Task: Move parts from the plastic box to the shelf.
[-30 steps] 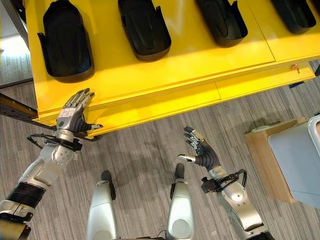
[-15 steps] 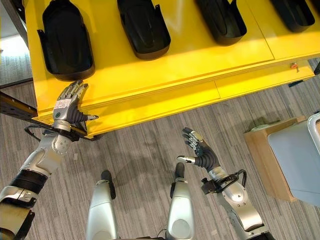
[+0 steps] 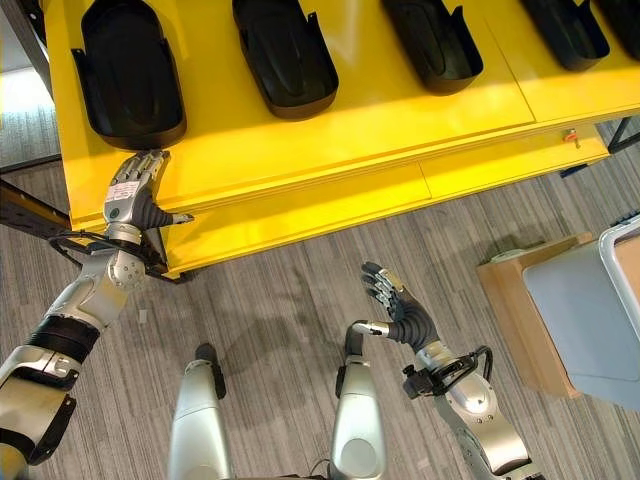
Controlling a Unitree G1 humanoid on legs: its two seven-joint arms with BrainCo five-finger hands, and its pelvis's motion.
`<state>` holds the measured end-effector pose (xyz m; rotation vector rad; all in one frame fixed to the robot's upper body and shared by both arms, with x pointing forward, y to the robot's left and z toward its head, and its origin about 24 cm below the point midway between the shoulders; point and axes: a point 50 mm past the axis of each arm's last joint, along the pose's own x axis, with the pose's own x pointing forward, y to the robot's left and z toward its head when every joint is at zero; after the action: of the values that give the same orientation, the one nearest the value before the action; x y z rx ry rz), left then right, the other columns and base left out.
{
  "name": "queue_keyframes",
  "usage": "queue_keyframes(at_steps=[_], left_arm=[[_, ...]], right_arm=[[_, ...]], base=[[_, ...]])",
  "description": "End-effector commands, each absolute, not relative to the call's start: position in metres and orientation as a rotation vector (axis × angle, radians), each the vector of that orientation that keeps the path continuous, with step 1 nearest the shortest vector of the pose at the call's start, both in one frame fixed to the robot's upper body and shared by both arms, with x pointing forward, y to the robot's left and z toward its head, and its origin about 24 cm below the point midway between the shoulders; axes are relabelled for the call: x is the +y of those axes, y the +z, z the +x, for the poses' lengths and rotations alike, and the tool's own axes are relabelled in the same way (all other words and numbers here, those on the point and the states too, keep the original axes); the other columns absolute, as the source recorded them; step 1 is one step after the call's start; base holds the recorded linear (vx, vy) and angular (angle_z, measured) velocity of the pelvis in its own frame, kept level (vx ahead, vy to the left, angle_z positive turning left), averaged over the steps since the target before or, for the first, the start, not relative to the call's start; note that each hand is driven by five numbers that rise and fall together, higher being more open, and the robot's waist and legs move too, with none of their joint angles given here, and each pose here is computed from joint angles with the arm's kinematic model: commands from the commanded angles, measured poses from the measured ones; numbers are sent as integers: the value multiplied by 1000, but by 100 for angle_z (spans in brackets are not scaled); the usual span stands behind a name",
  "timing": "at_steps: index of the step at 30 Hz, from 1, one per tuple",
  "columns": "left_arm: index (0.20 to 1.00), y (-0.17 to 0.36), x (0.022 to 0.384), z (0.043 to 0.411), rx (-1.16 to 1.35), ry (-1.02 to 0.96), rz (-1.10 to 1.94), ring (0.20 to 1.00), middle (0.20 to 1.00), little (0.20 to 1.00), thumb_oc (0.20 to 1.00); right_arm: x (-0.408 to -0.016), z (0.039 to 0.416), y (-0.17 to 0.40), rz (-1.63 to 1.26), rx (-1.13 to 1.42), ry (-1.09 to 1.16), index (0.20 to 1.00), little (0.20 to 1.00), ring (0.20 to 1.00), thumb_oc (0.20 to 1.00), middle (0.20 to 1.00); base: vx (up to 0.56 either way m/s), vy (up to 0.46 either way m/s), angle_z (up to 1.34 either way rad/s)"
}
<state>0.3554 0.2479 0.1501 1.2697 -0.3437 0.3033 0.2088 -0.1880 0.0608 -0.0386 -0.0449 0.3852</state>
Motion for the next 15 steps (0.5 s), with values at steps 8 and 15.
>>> queue_keyframes(at_steps=[8,15], left_arm=[[1000,165,293,362,-176,431,1322,1000,1000,1000,1000],[1000,176,293,366,-195,445,1328,1000,1000,1000,1000]], right_arm=[[-196,208,86,-41,-156,406,1000,1000,1000,1000,1000],[-195,208,84,-39,-141,415,1000,1000,1000,1000,1000]], base=[[0,0,0],[0,0,0]])
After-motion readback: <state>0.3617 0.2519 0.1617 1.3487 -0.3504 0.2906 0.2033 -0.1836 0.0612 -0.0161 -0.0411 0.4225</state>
